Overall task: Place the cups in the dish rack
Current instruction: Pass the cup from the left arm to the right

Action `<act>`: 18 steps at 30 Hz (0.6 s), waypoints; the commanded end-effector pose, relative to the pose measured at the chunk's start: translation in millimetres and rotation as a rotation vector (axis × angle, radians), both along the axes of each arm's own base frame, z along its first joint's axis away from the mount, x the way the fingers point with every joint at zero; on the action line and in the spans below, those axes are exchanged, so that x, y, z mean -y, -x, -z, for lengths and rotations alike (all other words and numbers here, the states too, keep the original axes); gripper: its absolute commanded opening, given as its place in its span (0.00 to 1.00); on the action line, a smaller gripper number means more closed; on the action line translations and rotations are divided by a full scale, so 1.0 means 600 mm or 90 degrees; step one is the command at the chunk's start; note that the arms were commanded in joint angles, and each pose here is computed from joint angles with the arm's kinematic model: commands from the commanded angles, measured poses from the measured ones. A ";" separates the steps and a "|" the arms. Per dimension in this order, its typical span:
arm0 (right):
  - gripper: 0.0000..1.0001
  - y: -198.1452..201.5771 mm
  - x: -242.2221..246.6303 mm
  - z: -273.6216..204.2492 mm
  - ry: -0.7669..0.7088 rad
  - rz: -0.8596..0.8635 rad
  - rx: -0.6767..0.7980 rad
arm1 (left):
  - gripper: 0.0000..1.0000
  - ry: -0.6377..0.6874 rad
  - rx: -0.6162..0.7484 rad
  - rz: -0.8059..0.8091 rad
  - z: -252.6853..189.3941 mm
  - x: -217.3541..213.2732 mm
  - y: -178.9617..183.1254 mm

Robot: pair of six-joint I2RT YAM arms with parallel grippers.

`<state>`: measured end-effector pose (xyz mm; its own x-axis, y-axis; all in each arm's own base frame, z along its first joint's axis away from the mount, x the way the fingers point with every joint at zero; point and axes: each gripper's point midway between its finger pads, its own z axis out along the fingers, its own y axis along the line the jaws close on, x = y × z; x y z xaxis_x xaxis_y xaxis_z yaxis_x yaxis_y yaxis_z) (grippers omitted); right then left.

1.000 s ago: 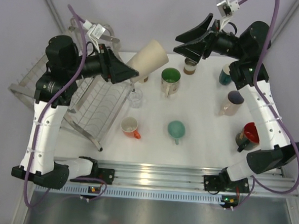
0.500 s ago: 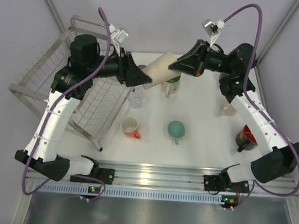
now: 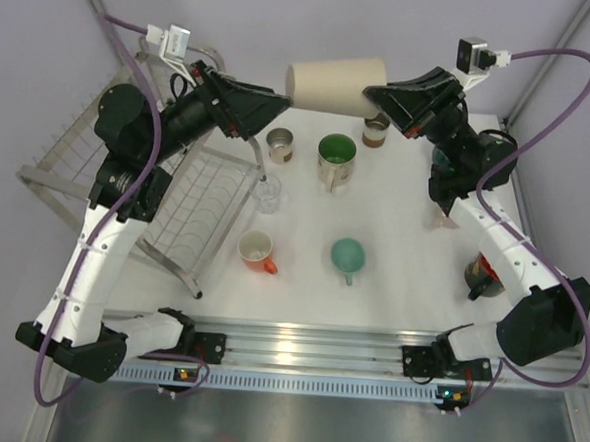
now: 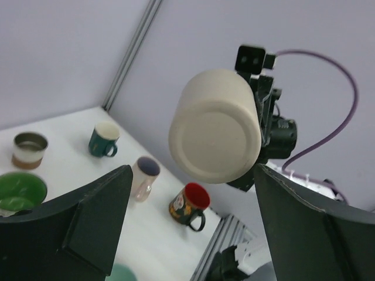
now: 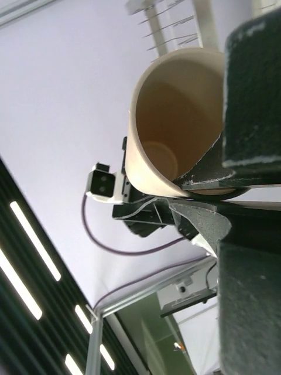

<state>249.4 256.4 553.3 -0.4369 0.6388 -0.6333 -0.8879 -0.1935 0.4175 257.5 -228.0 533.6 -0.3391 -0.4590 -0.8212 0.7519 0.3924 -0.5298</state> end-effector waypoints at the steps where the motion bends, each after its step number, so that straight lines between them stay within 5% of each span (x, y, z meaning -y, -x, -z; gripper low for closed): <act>1: 0.00 0.047 0.047 -0.090 -0.123 0.013 0.094 | 0.91 0.099 0.059 0.021 -0.067 0.000 0.010; 6: 0.00 0.053 0.061 -0.109 -0.157 0.018 0.102 | 0.93 0.189 0.140 0.061 -0.106 -0.003 0.037; 18: 0.00 0.047 0.055 -0.113 -0.181 0.052 0.086 | 0.93 0.244 0.231 0.092 -0.135 0.040 0.059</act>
